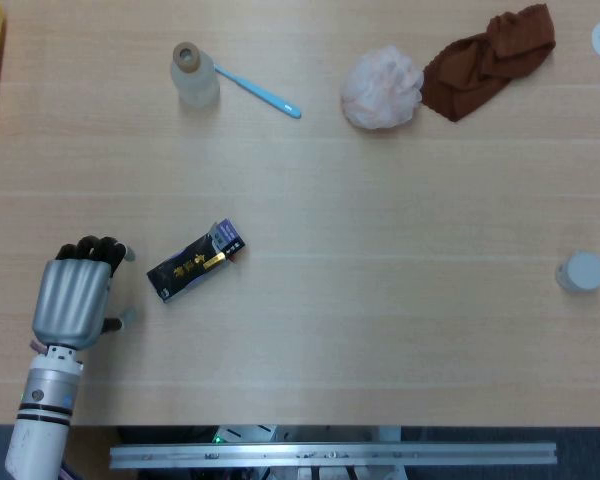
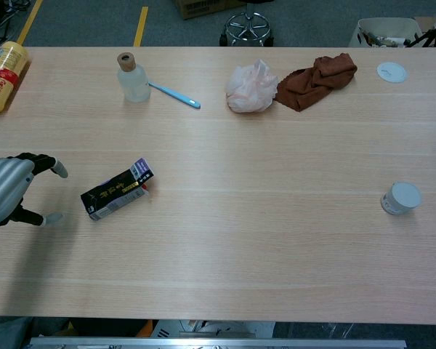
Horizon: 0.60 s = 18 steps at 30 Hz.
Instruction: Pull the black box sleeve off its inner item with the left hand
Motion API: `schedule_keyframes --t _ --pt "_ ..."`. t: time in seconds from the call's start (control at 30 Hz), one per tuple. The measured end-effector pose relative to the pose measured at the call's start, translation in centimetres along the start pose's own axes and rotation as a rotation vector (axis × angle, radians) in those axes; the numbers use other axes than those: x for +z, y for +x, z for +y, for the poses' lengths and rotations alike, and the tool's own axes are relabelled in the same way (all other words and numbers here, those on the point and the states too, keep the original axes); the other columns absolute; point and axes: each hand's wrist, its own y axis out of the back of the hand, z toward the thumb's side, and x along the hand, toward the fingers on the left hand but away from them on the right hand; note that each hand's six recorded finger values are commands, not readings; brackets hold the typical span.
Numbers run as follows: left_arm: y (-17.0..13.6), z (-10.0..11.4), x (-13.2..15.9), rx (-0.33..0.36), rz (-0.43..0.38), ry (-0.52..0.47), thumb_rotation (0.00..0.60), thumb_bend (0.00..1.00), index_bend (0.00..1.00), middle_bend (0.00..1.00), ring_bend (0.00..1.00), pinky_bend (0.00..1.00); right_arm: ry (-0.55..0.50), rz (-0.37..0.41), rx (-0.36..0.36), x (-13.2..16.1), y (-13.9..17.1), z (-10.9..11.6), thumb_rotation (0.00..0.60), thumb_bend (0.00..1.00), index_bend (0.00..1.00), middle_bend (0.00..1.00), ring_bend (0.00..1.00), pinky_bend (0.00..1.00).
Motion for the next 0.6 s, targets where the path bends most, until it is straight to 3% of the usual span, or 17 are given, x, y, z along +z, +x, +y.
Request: schedule_keyframes --t 0.23,0.6 --pt "0.07 -0.56 0.42 -0.02 -0.008 -0.017 0.526 0.11 0.35 0.32 0.26 0.35 -0.002 -0.003 0.005 -0.2 0.17 -0.27 0.6 0.24 0.47 0.38 0.25 0.29" --pt "0.43 -0.99 0.8 -0.026 -0.024 -0.018 0.519 0.11 0.35 0.32 0.26 0.35 -0.002 -0.001 0.012 -0.07 0.21 -0.55 0.6 0.24 0.47 0.38 0.24 0.29"
